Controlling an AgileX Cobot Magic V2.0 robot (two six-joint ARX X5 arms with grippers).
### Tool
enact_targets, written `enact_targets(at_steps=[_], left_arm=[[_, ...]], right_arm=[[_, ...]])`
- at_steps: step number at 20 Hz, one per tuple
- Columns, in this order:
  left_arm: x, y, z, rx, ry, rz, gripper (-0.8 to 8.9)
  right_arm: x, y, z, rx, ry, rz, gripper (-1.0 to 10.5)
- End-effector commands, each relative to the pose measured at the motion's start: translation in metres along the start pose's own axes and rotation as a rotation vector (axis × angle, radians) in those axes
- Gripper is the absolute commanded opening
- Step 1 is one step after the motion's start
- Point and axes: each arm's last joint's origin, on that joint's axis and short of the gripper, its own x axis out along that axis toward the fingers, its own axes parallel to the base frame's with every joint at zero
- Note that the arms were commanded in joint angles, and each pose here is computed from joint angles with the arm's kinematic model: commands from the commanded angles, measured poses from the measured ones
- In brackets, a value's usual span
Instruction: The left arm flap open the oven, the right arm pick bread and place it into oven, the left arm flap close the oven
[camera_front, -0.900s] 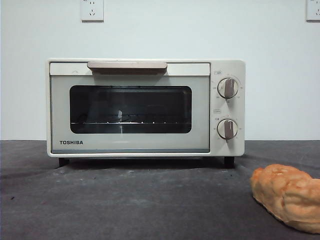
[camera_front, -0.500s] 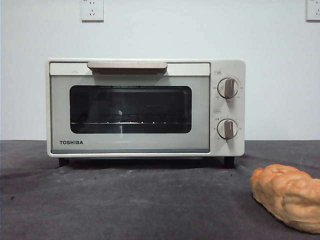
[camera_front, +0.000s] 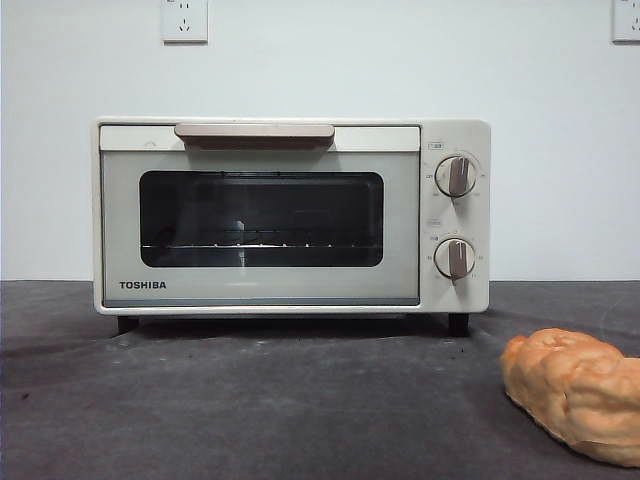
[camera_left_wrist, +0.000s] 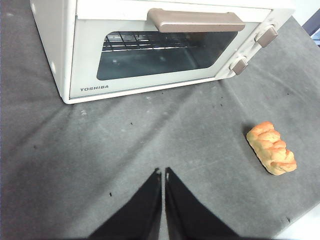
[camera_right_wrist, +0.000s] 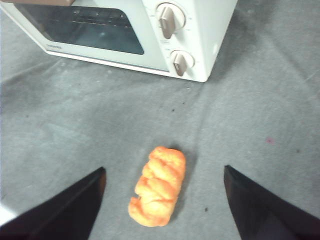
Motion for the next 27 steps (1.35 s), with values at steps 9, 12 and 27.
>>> enact_targets(at_steps=[9,12,27], left_arm=[[-0.004,-0.003,0.005,0.033,-0.022,-0.007,0.17],[-0.004,-0.003,0.005,0.033,-0.022,-0.007,0.17],[-0.004,-0.003,0.005,0.032,-0.020,-0.007,0.17]], right_arm=[[0.063,-0.001,-0.029,0.151,0.060,0.127,3.9],[0.093,0.001,-0.047,0.152,0.103,0.068,3.9],[0.176,0.026,-0.074,0.004,0.276,-0.198,3.9]])
